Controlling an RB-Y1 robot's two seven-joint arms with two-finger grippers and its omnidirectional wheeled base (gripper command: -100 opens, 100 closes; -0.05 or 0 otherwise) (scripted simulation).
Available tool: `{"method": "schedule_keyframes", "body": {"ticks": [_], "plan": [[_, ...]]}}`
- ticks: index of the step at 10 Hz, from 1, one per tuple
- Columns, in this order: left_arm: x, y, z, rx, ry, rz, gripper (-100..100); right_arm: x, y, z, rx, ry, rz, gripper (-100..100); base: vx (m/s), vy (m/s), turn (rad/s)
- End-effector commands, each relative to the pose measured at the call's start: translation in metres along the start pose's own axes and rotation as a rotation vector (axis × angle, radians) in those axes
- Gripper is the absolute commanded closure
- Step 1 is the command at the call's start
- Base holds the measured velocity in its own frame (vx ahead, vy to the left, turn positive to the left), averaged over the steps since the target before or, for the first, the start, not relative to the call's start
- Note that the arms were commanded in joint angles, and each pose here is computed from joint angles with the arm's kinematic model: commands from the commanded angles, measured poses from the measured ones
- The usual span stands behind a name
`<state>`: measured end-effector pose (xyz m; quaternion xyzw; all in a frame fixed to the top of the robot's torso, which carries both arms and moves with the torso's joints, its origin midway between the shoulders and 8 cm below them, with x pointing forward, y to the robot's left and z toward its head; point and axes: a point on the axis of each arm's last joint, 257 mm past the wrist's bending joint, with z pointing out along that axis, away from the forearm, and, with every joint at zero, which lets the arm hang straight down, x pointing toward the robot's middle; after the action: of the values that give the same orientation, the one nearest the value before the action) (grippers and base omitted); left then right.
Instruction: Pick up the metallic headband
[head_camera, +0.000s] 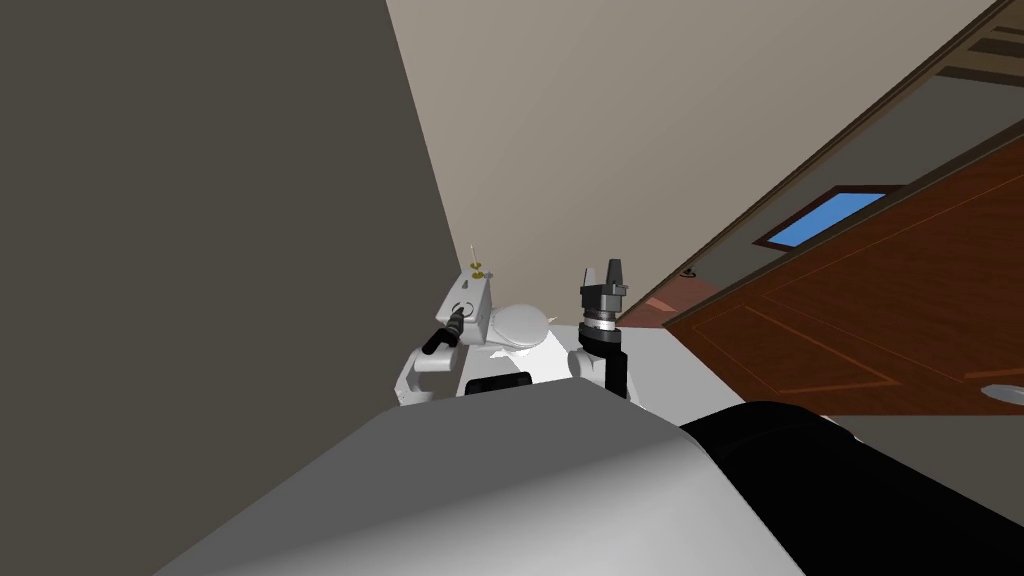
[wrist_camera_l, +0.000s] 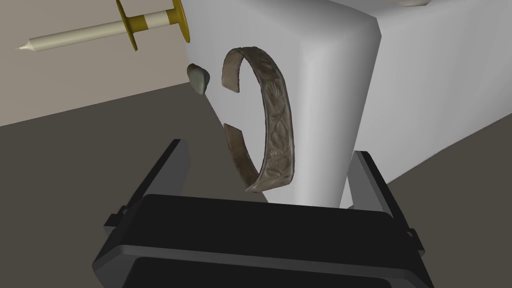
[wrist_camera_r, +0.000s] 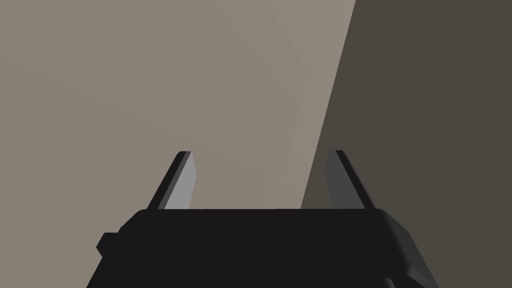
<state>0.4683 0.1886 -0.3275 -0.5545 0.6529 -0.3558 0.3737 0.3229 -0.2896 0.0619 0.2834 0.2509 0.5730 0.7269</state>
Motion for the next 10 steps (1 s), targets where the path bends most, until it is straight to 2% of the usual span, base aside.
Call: {"method": "schedule_keyframes", "body": {"ticks": [1,2,3,7,8,9,10], "plan": [[-0.0005,0.0032,0.0045,0.002,-0.001,-0.001,-100,0.0000,0.0000,0.0000,0.000,0.000,0.000,0,0.083,-0.003,-0.012],[-0.0002,0.0024,0.0027,0.000,0.000,0.000,-100,0.0000,0.0000,0.0000,0.000,0.000,0.000,0,0.038,-0.005,0.000],[-0.0002,0.0023,0.0029,0.002,-0.001,0.000,100,0.0000,0.0000,0.0000,0.000,0.000,0.000,0,0.006,0.000,0.001],[-0.0003,0.0021,0.0029,0.002,-0.001,0.000,100,0.0000,0.0000,0.0000,0.000,0.000,0.000,0,0.000,0.000,0.000],[-0.0003,0.0021,0.0029,0.002,-0.001,0.000,0,0.0000,0.0000,0.0000,0.000,0.000,0.000,0,0.000,0.000,0.000],[-0.0001,-0.0018,-0.0018,0.002,0.000,0.000,100,0.0000,0.0000,0.0000,0.000,0.000,0.000,0,-0.062,0.003,0.012],[0.0001,-0.0003,0.0002,0.004,0.000,0.000,100,0.0000,0.0000,0.0000,0.000,0.000,0.000,0,-0.040,0.001,0.004]]}}
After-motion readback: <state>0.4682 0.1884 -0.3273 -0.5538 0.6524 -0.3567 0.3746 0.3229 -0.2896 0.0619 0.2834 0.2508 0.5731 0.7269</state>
